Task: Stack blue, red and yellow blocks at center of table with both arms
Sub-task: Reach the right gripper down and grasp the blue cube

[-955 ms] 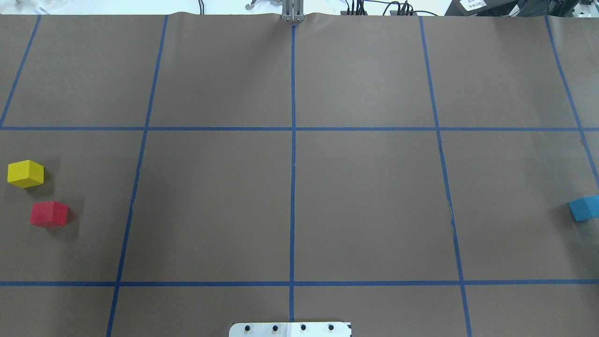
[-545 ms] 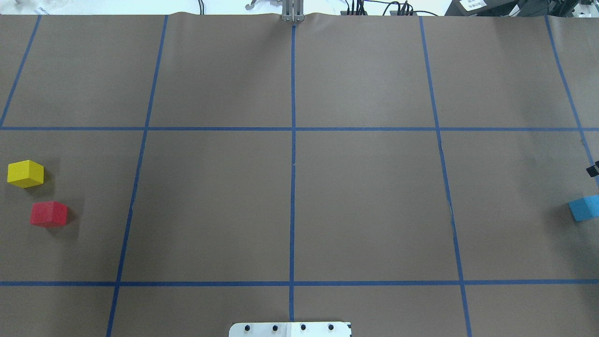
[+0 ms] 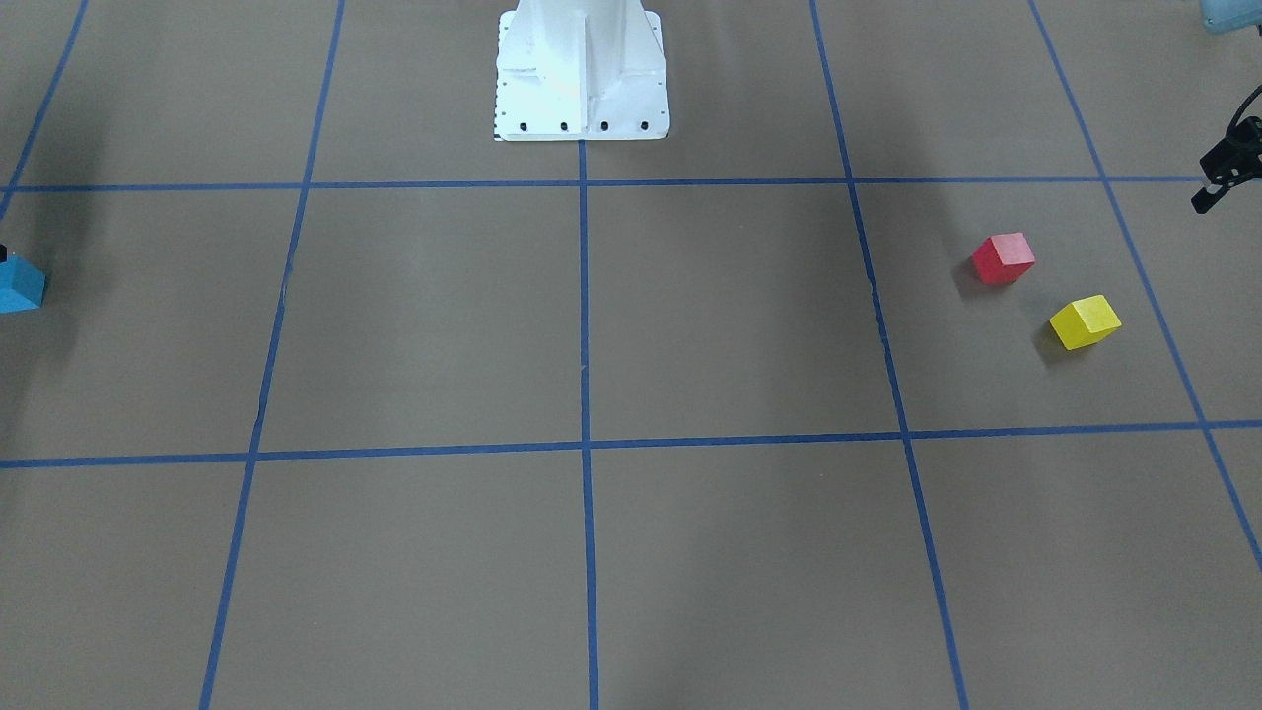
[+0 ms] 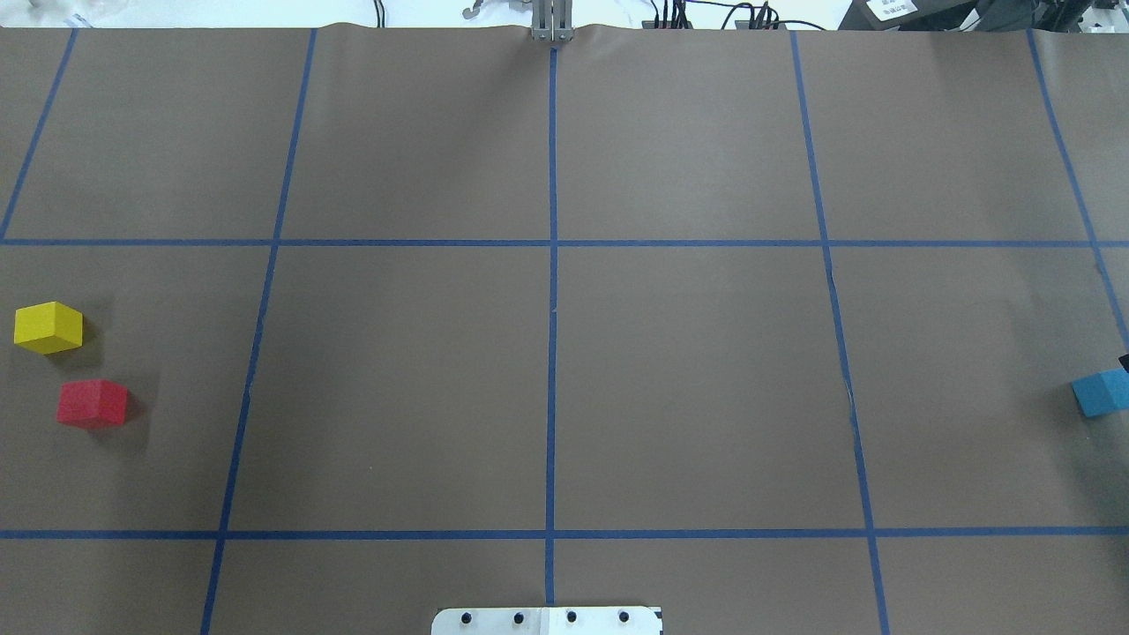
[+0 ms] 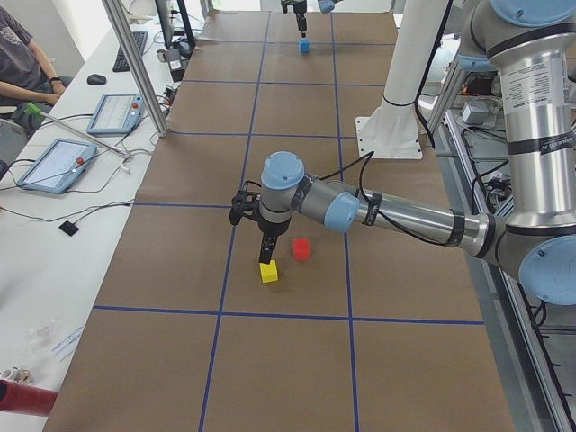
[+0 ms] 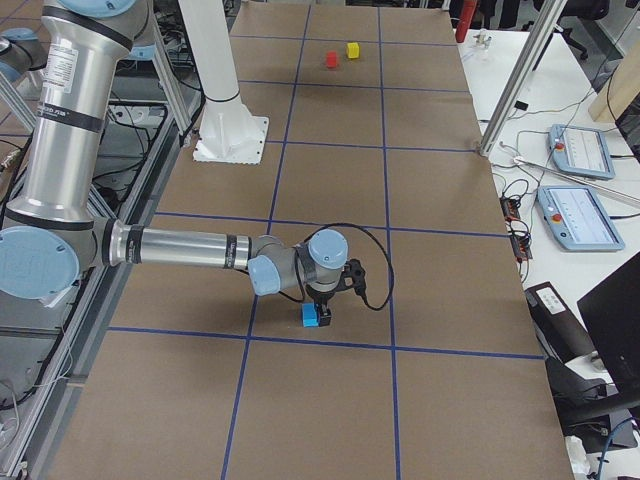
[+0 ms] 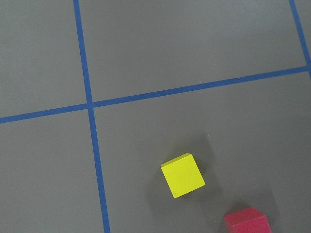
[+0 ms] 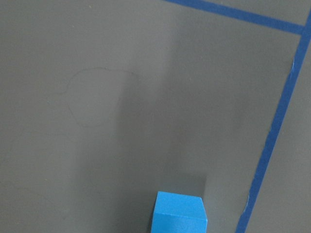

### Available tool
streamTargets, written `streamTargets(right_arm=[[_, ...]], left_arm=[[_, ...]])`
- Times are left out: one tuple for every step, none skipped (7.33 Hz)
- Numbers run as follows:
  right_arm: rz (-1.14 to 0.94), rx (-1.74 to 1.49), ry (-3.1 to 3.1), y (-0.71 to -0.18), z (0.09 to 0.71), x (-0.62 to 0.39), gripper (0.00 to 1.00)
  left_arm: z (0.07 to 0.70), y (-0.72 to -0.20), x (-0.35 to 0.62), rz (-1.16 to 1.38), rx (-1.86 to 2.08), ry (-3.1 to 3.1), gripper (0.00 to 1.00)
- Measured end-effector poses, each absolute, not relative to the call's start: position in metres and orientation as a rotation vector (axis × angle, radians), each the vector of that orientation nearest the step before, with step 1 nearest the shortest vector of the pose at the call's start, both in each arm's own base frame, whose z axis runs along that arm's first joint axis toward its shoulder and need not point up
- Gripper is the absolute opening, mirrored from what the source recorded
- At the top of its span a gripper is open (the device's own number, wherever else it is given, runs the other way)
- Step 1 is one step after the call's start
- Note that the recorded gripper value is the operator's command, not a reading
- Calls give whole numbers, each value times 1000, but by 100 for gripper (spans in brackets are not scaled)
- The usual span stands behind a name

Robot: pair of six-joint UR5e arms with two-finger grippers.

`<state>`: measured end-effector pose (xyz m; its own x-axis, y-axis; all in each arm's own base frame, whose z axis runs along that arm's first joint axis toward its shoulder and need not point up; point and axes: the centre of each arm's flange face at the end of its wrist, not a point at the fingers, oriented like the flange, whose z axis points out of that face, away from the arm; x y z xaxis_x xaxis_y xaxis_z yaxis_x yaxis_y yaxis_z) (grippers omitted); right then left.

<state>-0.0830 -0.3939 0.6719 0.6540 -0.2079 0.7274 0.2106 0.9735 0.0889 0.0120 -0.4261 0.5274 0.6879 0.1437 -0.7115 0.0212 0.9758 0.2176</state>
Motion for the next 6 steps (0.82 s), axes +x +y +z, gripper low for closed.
streamTargets(right_arm=[[-223, -24, -822, -392, 679, -91, 100], [-217, -33, -821, -389, 687, -95, 100], [-219, -34, -821, -387, 698, -96, 99], [-222, -34, -821, -386, 706, -98, 99], [-225, -36, -821, -385, 710, -99, 99], [-233, -41, -822, -384, 713, -103, 97]], left_arm=[[527, -426, 12, 66, 214, 811, 100], [527, -426, 12, 65, 213, 811, 100], [528, -426, 12, 64, 212, 811, 100], [529, -426, 12, 63, 211, 809, 100], [530, -427, 12, 63, 210, 807, 100], [530, -427, 12, 63, 210, 806, 100]])
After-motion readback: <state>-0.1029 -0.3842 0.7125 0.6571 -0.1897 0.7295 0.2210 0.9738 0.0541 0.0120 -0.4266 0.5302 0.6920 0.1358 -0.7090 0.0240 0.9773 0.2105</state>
